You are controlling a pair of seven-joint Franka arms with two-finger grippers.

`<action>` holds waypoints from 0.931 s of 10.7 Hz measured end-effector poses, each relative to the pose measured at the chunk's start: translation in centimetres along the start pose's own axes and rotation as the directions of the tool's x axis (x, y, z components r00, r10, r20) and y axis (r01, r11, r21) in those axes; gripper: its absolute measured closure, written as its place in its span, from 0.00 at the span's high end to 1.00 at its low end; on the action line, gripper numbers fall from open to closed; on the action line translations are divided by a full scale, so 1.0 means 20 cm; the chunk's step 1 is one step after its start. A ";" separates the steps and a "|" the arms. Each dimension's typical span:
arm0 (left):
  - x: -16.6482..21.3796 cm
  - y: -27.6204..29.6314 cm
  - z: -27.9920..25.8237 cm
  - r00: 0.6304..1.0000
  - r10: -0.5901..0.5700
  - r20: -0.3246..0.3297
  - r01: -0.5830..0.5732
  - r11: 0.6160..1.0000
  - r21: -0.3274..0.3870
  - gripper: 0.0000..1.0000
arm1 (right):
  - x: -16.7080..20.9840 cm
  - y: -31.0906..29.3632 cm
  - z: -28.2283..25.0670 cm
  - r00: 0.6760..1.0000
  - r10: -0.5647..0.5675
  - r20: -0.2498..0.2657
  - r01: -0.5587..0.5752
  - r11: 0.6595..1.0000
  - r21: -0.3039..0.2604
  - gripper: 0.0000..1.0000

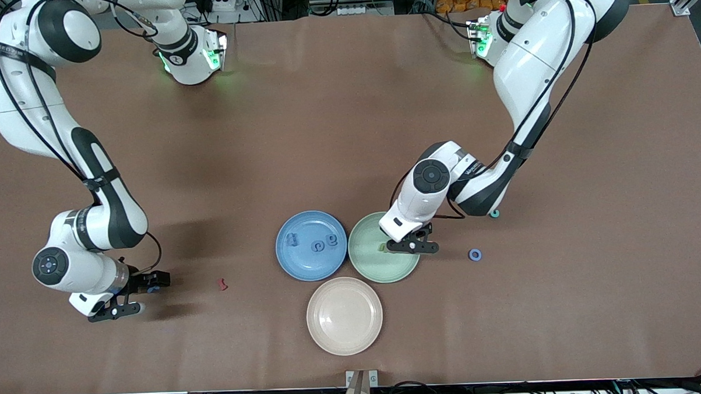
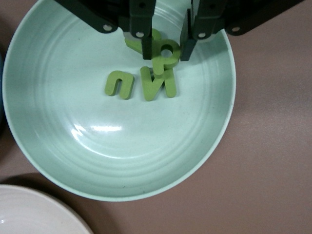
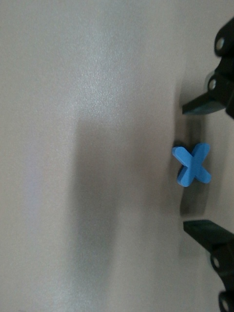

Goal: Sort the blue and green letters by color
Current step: 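Drop the d on the green plate while the right gripper grasps the x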

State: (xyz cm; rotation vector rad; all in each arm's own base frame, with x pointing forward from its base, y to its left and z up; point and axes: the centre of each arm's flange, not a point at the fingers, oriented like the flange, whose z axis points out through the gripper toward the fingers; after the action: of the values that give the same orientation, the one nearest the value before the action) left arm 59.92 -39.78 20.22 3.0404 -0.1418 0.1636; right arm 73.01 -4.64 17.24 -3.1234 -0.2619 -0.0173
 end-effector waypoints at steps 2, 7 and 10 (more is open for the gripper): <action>0.01 0.00 -0.01 1.000 0.001 -0.004 -0.001 1.000 -0.002 0.42 | 0.00 0.00 0.00 1.000 -0.003 -0.004 0.003 1.000 -0.001 0.70; 0.18 -0.05 -0.29 0.994 0.007 -0.108 -0.009 1.000 -0.015 1.00 | 0.02 0.01 -0.02 1.000 0.027 -0.014 -0.027 1.000 -0.002 0.34; 0.32 -0.24 -0.66 0.983 0.003 -0.186 0.005 0.999 0.043 1.00 | 0.02 -0.23 -0.04 0.988 0.120 0.101 -0.124 0.992 0.035 0.34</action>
State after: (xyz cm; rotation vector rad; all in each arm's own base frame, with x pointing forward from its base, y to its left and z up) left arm 65.27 -34.37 33.64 3.0468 -0.1244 0.4548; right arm 72.59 0.03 18.03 -3.0965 -0.0701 0.1420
